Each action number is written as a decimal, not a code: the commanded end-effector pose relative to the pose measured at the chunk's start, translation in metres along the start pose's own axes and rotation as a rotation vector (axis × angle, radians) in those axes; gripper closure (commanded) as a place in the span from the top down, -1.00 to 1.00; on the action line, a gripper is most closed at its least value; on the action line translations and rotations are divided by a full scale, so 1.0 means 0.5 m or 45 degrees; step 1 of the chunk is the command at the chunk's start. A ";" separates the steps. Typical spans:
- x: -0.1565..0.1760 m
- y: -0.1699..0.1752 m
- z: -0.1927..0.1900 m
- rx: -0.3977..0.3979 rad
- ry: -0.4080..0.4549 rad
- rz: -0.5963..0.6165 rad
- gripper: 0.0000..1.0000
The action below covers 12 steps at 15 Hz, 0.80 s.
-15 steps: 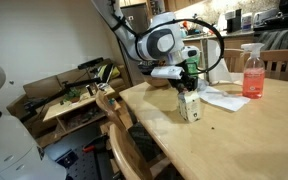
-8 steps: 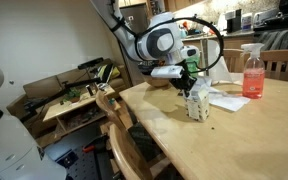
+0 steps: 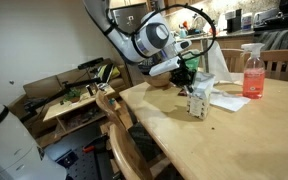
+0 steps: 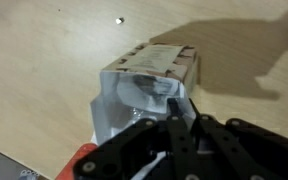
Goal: Open the white box and remove one tea bag from the box and place it on the table
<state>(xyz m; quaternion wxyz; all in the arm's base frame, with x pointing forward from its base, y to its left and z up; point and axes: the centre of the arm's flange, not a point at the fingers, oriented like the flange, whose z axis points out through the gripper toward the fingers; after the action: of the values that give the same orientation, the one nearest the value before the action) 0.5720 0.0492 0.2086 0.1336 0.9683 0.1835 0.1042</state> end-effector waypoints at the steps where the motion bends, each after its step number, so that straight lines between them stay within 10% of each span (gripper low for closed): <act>1: -0.018 -0.014 -0.042 -0.084 -0.007 -0.025 -1.00; 7: -0.052 0.006 -0.064 -0.191 -0.033 -0.068 -0.98; 8: -0.057 0.008 -0.065 -0.199 -0.043 -0.072 -0.56; 9: -0.061 0.011 -0.066 -0.204 -0.038 -0.063 -0.97; 12: -0.072 0.012 -0.070 -0.184 -0.048 -0.065 -1.00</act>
<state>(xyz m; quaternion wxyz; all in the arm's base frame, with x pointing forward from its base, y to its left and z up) 0.5489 0.0374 0.2257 0.2035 0.9521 0.2048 0.1006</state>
